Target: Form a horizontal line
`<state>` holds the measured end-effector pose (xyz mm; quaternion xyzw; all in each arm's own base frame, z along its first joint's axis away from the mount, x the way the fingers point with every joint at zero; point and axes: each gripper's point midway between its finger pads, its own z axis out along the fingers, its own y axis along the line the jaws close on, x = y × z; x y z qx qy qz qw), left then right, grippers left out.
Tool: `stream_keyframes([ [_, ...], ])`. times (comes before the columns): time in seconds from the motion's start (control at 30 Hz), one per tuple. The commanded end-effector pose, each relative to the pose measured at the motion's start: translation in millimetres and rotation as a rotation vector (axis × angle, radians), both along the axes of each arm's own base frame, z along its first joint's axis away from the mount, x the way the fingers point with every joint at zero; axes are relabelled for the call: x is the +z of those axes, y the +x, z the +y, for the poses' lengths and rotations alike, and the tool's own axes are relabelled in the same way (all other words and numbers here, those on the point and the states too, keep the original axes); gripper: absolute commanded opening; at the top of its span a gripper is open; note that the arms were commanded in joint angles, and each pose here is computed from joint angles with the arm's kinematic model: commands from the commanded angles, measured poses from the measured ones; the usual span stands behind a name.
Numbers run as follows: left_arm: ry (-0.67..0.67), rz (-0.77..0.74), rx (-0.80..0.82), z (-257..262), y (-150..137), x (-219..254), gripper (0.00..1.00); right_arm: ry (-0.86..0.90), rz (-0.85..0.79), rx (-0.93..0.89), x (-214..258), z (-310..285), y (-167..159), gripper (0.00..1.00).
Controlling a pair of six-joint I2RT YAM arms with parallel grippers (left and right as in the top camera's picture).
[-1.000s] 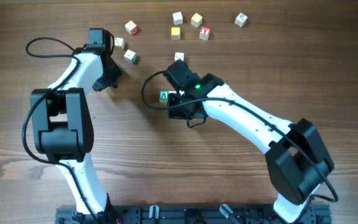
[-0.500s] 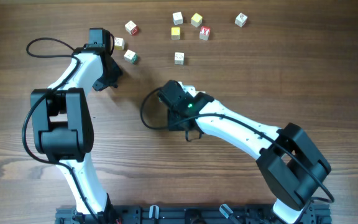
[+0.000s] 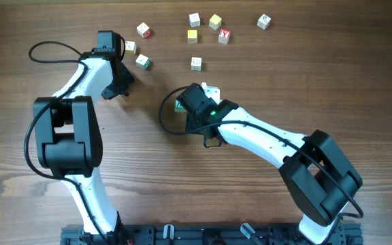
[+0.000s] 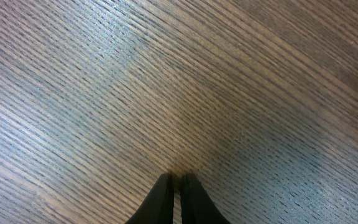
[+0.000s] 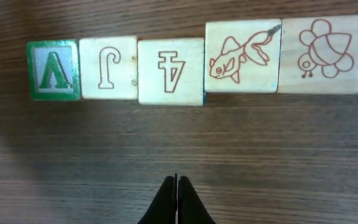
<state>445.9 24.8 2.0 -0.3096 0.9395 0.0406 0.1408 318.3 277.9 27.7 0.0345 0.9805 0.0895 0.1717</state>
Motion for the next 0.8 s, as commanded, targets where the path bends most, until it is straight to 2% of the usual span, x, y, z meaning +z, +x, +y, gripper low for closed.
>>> stream_keyframes([
  [0.0,-0.007,0.010,0.008,-0.8,-1.3,-6.0,0.09,-0.006,-0.018,0.029,-7.6,1.9,7.8,0.04],
  [0.3,-0.007,0.011,0.008,-0.9,-1.3,-6.0,0.09,-0.044,0.008,0.061,-24.1,-2.6,6.1,0.04],
  [0.77,-0.007,0.011,0.008,-0.9,-1.4,-6.0,0.08,-0.004,-0.011,0.053,-22.1,2.3,14.6,0.04],
])
